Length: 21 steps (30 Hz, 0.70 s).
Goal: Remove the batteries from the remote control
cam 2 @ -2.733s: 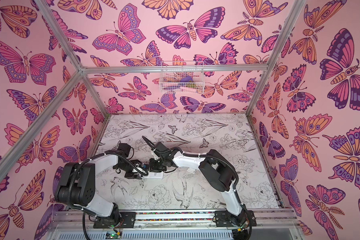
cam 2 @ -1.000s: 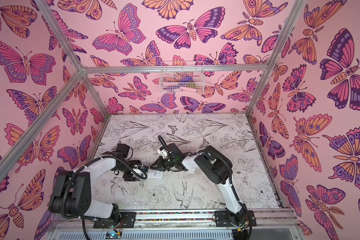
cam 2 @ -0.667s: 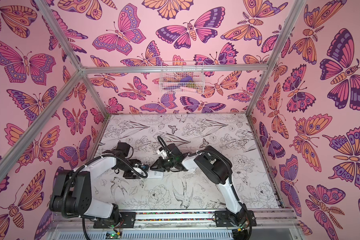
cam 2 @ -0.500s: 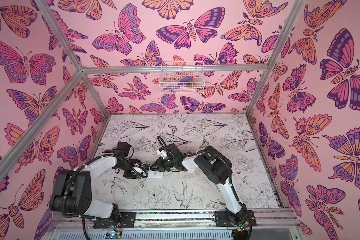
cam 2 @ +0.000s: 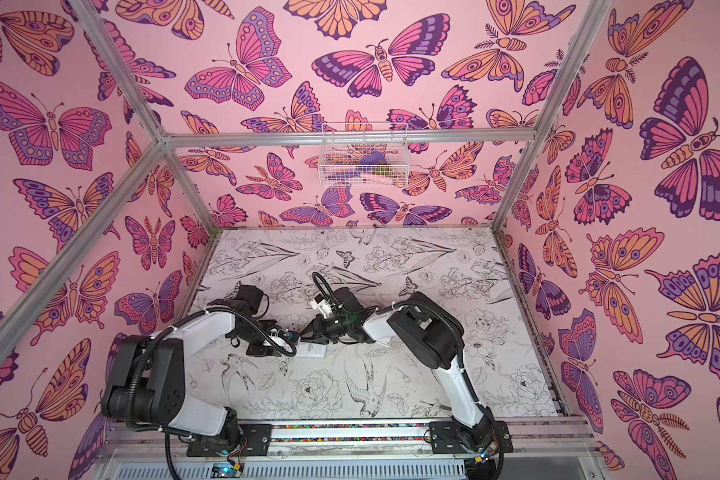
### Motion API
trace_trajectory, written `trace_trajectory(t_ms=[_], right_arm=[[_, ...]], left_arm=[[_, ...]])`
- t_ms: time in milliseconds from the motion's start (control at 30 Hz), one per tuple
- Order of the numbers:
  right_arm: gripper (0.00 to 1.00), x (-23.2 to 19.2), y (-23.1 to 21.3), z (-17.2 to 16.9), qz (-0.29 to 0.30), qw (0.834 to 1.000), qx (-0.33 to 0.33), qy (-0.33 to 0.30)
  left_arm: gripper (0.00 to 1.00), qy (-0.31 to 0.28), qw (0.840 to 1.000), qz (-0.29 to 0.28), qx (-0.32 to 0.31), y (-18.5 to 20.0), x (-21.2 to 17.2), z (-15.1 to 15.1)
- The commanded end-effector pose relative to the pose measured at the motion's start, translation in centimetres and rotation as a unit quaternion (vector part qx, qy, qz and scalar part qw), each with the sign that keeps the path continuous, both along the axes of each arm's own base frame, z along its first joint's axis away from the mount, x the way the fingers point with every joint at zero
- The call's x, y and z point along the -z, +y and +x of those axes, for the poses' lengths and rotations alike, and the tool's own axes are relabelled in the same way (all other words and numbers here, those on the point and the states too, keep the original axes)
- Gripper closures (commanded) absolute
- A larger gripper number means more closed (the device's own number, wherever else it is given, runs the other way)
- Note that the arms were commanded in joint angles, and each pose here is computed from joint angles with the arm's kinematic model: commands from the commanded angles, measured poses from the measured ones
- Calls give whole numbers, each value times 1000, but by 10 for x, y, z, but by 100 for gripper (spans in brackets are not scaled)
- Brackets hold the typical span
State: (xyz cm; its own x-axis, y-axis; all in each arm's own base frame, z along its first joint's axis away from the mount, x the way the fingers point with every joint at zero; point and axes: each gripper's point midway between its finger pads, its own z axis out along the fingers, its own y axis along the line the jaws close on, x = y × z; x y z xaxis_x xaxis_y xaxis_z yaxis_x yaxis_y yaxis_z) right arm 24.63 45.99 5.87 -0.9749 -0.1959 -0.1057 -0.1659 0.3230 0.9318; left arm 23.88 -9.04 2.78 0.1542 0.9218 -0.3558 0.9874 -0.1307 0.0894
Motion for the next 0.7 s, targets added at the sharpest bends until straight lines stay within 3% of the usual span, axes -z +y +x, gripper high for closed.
trace_trajectory(t_ms=[0,267,667], right_arm=[[100,-6,4,-5,16,1000,-12,-15],[100,-10,-7,-3,10,1000,-1,-23],[100,-36,-56,6,3,997,49,-54]], left_arm=[[63,14,1000,9,6,2,2,-8],[89,7,1000,11,10,3,-1,-11],[92,-12,1000,-16,0,-8,-20,-8]])
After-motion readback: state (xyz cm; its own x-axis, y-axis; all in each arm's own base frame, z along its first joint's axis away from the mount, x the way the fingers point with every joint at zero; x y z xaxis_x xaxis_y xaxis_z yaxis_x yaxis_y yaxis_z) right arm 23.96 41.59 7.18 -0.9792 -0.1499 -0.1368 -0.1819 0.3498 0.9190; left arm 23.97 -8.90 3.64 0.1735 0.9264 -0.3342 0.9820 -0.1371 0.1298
